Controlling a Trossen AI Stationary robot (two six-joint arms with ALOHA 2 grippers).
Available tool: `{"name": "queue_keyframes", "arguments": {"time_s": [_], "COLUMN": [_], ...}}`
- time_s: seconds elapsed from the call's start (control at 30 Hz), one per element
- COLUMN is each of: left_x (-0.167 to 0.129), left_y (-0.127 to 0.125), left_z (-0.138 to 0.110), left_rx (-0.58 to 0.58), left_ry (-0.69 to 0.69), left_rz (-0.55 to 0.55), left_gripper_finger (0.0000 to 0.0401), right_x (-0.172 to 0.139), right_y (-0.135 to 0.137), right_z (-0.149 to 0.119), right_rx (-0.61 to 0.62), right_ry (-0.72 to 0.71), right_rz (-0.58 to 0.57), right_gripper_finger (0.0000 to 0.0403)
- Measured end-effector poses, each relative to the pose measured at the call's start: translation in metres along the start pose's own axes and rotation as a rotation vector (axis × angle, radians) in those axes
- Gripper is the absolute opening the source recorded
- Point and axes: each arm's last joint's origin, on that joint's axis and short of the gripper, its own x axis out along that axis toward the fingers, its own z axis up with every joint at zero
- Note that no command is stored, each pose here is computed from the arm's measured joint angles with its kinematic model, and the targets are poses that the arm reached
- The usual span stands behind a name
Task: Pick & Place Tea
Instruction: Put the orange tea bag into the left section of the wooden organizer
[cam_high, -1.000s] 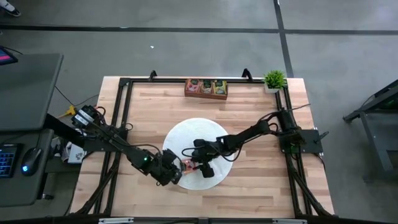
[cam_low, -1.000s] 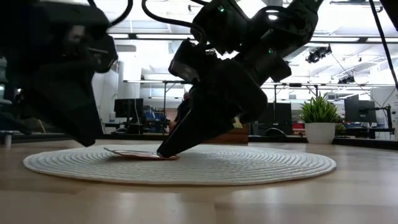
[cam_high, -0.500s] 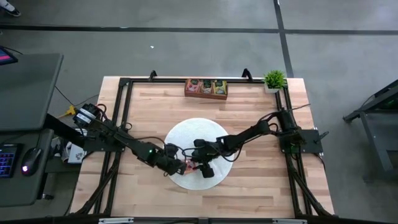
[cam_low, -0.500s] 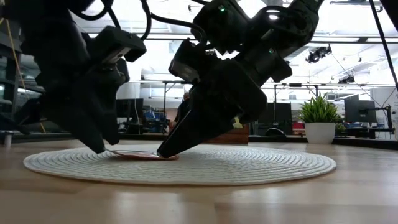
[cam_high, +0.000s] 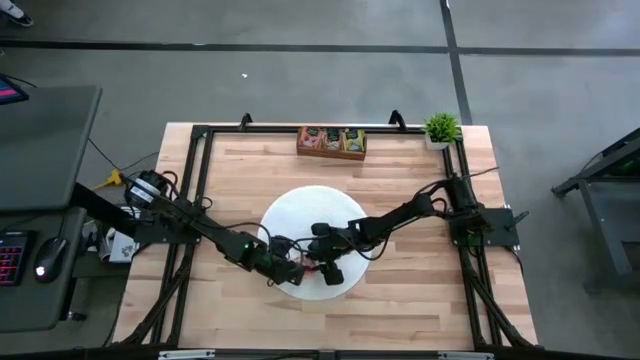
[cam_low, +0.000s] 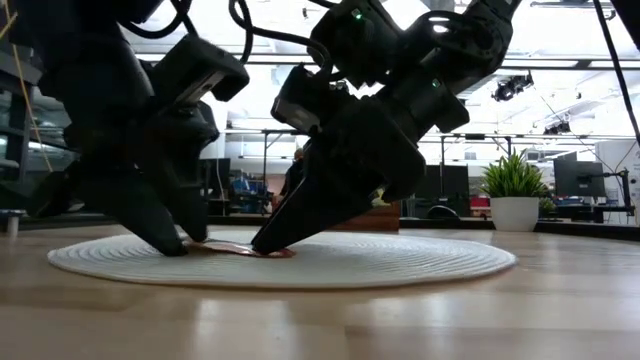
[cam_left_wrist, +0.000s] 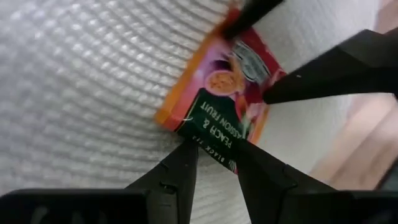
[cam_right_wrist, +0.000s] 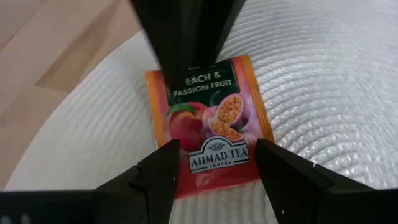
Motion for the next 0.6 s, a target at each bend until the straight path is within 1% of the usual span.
{"name": "queue_keyframes", "arguments": {"time_s": [0.1,0.53,0.6], "left_x": [0.0011,0.0017,0.0018], "left_y": [-0.0019,-0.0007,-0.0005], "left_z": [-0.0003,0.0008,0.0015], "left_rx": [-0.005,-0.003,-0.003], "left_ry": [0.000,-0.049,-0.074], "left_rz": [-0.022,-0.014,-0.014], "left_gripper_finger": [0.0113,0.0113,0.0113], "right_x": [0.0000,0.0000,0.0000], "right_y": [0.0000,-0.0001,-0.0003], "right_z": [0.0015,0.0025,0.0026], "right_rx": [-0.001,-0.004,-0.004], "right_ry": [-0.016,-0.027,-0.027], "right_rz": [0.000,0.002,0.000], "right_gripper_finger": [0.0208,0.0208,0.0208]}}
